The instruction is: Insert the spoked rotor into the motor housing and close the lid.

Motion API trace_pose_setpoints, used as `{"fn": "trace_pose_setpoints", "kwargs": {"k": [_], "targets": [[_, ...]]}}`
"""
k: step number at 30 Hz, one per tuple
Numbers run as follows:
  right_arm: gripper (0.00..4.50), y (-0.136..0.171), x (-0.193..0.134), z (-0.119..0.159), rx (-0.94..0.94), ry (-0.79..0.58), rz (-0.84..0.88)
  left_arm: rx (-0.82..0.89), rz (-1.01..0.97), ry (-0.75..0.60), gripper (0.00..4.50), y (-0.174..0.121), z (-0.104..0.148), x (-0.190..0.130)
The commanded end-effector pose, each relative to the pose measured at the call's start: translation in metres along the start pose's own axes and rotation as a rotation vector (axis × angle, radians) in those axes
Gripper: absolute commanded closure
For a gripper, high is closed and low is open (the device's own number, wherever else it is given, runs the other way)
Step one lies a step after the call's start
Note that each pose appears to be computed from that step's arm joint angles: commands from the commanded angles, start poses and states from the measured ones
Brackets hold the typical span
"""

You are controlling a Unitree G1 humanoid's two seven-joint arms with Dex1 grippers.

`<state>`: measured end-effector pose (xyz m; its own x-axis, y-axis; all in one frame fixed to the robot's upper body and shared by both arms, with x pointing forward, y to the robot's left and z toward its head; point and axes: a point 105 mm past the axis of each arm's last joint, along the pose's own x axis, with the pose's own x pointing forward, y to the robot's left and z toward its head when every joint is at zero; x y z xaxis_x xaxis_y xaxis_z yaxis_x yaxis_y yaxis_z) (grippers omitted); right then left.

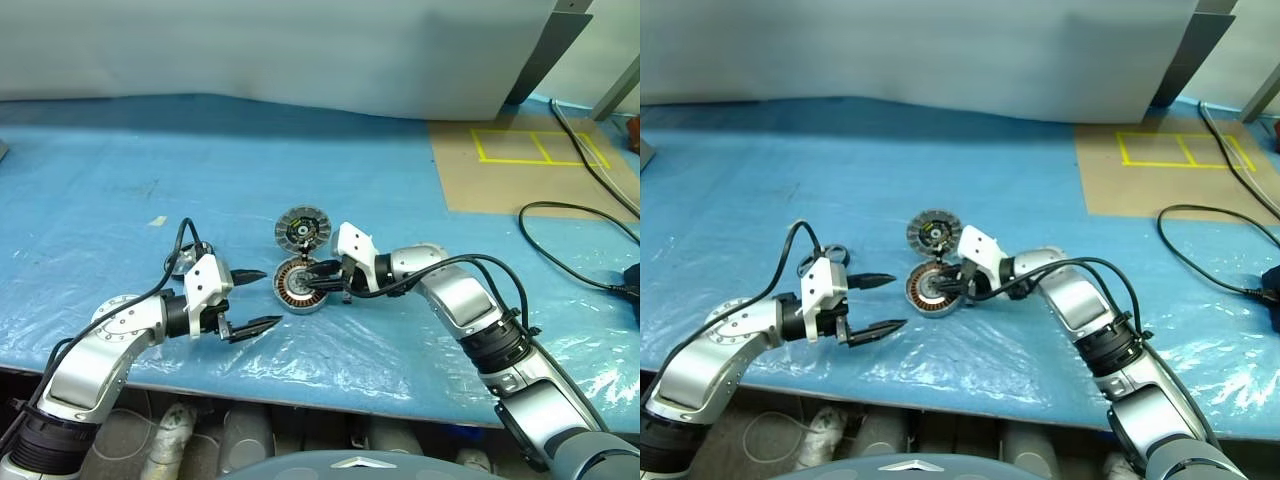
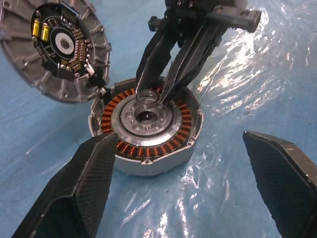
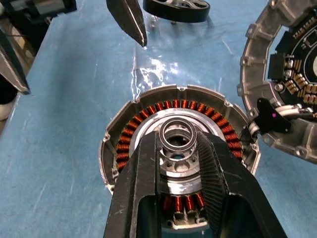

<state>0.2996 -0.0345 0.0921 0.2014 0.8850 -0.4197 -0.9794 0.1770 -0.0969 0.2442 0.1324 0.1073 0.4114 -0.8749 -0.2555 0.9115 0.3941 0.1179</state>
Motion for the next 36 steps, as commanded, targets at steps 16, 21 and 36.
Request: {"fn": "trace_pose_setpoints", "kwargs": {"k": [16, 21, 36], "targets": [[3.84, -0.001, 0.007, 0.005, -0.056, -0.011, 0.011, 0.017, -0.015, -0.013, 0.24, 0.0, 0.021, 0.003], [3.84, 0.001, 0.008, 0.004, -0.058, -0.005, 0.019, 0.012, -0.022, 0.001, 0.24, -0.002, 0.013, 0.002], [3.84, -0.001, 0.012, 0.002, -0.077, 0.006, 0.019, 0.009, -0.014, 0.01, 0.24, -0.003, -0.004, -0.003]]}}
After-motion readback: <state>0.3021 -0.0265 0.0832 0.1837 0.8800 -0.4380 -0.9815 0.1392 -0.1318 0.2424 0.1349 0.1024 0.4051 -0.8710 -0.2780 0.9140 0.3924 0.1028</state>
